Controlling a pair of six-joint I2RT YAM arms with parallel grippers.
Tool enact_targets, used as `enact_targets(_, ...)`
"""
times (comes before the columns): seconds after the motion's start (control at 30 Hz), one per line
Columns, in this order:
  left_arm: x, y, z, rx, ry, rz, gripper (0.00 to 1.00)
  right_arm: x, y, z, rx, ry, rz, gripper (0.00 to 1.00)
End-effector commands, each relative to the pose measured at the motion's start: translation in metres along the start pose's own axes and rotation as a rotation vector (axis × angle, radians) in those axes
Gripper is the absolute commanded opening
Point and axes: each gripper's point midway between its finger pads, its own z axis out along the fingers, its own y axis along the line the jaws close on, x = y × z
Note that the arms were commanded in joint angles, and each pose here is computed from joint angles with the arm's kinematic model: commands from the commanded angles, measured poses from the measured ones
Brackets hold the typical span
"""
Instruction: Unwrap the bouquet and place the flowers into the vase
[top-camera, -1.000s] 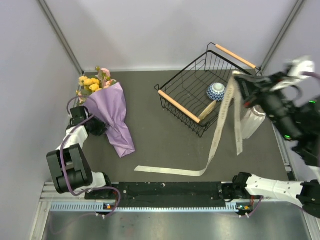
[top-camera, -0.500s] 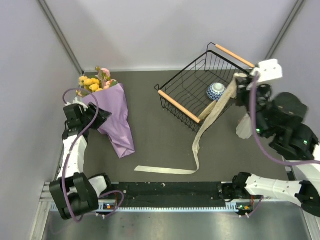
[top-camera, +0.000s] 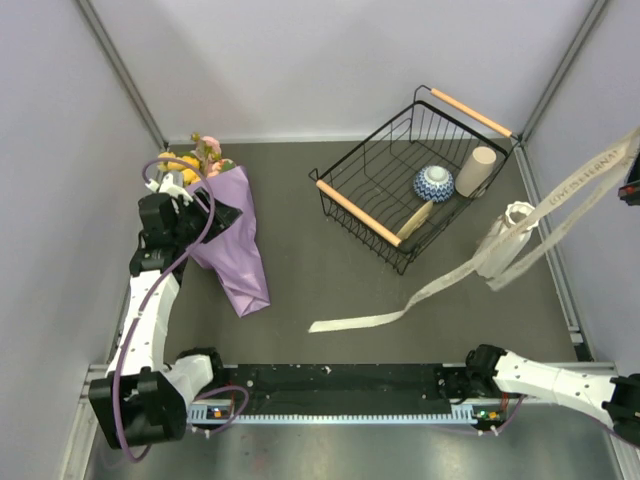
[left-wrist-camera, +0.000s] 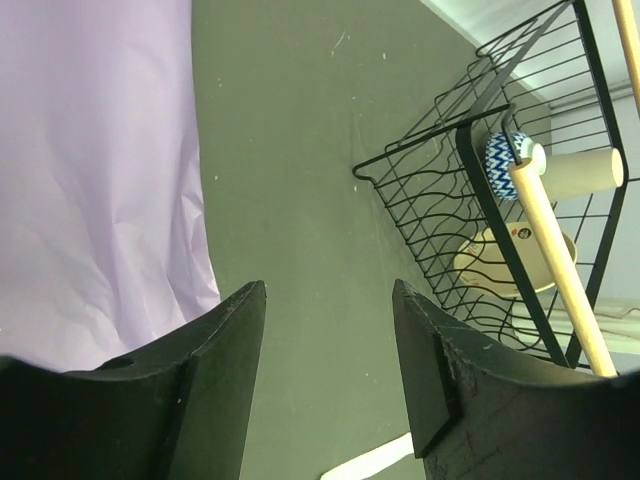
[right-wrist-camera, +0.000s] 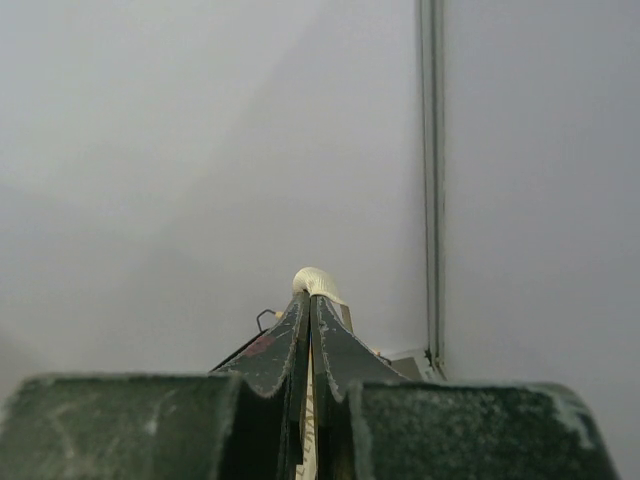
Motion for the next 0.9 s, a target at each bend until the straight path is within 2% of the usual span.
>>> enact_targets(0.0, -0.019, -0.022, -0.012, 0.044, -0.062, 0.068, 0.59, -0.015, -0.008, 0.006, 0.053, -0.021, -0.061, 0.00)
enact_targets(0.2, -0.015, -0.029, -0.012, 0.062, -0.053, 0.079, 0.60, -0.016, 0.005, 0.012, 0.024, -0.028, -0.065, 0.00)
enact_targets(0.3, -0.014, -0.032, -0.012, 0.071, -0.043, 0.081, 0.60, 0.016, 0.039, 0.016, -0.038, 0.026, -0.058, 0.00)
enact_targets(0.33, -0.014, -0.033, -0.012, 0.076, -0.043, 0.085, 0.60, 0.040, 0.058, 0.016, -0.089, 0.071, -0.095, 0.00)
enact_targets(0.53, -0.012, -0.035, -0.011, 0.080, -0.037, 0.099, 0.61, 0.146, 0.137, 0.001, -0.244, 0.294, 0.016, 0.00)
enact_targets(0.7, -0.009, -0.031, -0.008, 0.069, -0.027, 0.098, 0.61, 0.163, 0.168, -0.018, -0.363, 0.363, 0.213, 0.00)
enact_targets(0.77, -0.008, -0.030, -0.007, 0.067, -0.020, 0.092, 0.61, 0.168, 0.173, -0.028, -0.416, 0.371, 0.251, 0.00)
enact_targets(0.87, -0.008, -0.029, -0.005, 0.064, -0.018, 0.091, 0.61, 0.190, 0.159, -0.038, -0.377, 0.395, 0.240, 0.00)
